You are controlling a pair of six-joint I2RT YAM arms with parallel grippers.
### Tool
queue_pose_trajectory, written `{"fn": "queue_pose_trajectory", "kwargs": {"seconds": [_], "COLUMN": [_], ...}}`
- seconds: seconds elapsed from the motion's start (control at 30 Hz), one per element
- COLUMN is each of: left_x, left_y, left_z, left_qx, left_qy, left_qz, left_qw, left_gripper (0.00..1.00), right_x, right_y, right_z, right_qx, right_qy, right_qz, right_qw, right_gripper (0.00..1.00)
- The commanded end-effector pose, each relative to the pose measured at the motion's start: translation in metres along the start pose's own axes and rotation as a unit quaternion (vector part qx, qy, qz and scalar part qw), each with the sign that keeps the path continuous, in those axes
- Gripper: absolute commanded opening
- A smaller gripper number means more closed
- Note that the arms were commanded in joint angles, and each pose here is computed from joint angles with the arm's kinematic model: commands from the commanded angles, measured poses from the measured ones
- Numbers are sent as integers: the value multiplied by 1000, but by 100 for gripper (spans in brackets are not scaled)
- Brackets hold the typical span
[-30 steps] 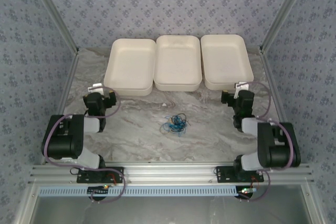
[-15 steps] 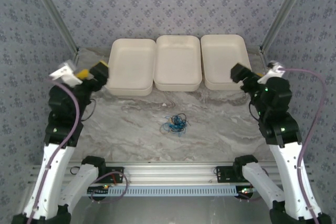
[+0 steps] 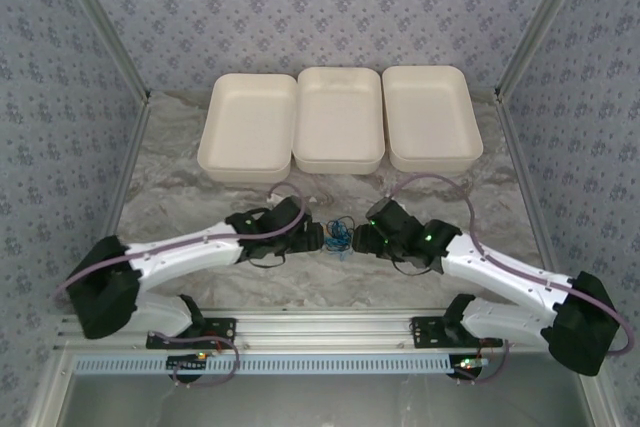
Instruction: Untangle the cables
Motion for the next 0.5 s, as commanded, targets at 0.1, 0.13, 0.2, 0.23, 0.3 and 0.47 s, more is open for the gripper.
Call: {"fn": "queue_pose_trajectory", "kwargs": {"seconds": [0.1, 0.13, 0.2, 0.23, 0.3, 0.47], "left_x": [37, 44, 53, 57, 63, 63], "left_y": [-43, -44, -45, -47, -49, -43], "left_z": [0, -2, -2, -1, -1, 0], "left_qx": [-11, -11, -11, -10, -4, -21], "left_qy": [10, 15, 14, 11, 9, -4], "left_qz": [-33, -30, -22, -23, -19, -14], "left_qw": [999, 999, 1000, 1000, 1000, 1000], "left_gripper": [77, 76, 75, 74, 70, 52], "right_x": [18, 21, 28, 31, 37, 53], "right_y": [-5, -5, -6, -5, -3, -7], "right_z": [2, 1, 1, 3, 5, 10], "right_qx": [58, 58, 69, 73, 79, 100], "right_qy": [-10, -8, -6, -6, -3, 12], "right_qz": [48, 54, 68, 79, 90, 88], "right_qw": [997, 997, 995, 994, 993, 991], "right_gripper": [64, 64, 64, 65, 68, 68]}}
Point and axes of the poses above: each hand's point on the last joint's axis, 136 mm out from that joint toward the fingers, its own x axis out along the fingers, its own y axis along the line the jaws close on, z = x × y, the point moved 5 cm from there along -x, back along the fingers, and after that the axes turned 13 degrees about -x, right-handed, at the moved point
